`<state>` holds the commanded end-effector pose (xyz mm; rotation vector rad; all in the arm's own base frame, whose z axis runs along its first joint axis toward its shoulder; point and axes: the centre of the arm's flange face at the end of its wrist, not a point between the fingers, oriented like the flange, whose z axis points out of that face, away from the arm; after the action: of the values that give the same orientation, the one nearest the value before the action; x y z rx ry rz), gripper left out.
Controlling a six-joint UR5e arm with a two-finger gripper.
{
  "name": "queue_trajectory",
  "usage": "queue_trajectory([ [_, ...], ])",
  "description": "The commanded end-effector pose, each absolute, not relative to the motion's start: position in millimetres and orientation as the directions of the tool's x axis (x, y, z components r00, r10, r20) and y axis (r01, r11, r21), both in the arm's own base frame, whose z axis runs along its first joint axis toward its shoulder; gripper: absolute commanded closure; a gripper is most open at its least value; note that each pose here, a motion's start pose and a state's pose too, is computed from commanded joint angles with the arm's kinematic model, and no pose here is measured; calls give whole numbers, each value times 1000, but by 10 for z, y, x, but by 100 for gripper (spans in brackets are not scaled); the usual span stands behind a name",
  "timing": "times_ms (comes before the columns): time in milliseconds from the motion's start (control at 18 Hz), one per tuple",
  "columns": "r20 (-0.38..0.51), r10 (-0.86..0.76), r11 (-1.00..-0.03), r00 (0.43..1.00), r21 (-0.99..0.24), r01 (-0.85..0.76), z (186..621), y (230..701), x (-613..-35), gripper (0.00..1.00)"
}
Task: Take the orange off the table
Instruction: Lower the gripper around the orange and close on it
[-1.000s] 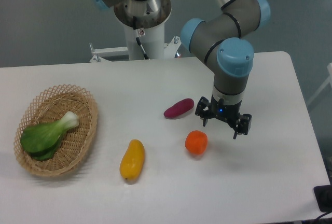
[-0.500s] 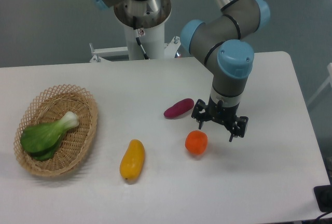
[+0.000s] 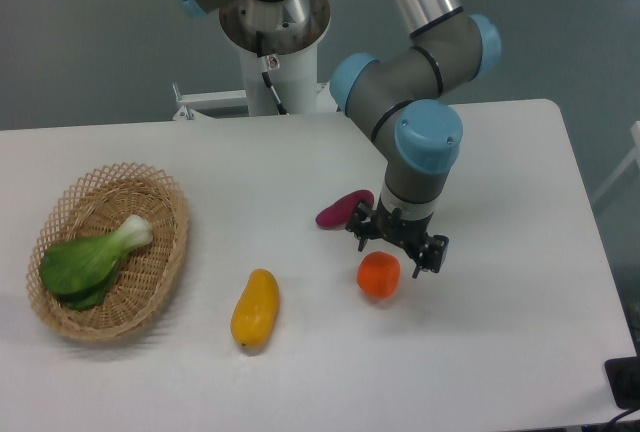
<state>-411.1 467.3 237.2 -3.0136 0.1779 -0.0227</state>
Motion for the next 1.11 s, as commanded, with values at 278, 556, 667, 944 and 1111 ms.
queue_trajectory([
  [278, 21, -132, -985, 991, -116, -128, 2274, 4733, -4052, 0],
  [556, 26, -140, -987, 990, -89, -137, 2162, 4785, -4001, 9],
  [667, 27, -138, -987, 990, -89, -135, 2159, 4789, -4006, 18],
  [944, -22, -136, -991, 990, -2, -136, 2157, 4713, -4053, 35],
  [1111, -25, -134, -991, 991, 0, -134, 2184, 4712, -4059, 45],
])
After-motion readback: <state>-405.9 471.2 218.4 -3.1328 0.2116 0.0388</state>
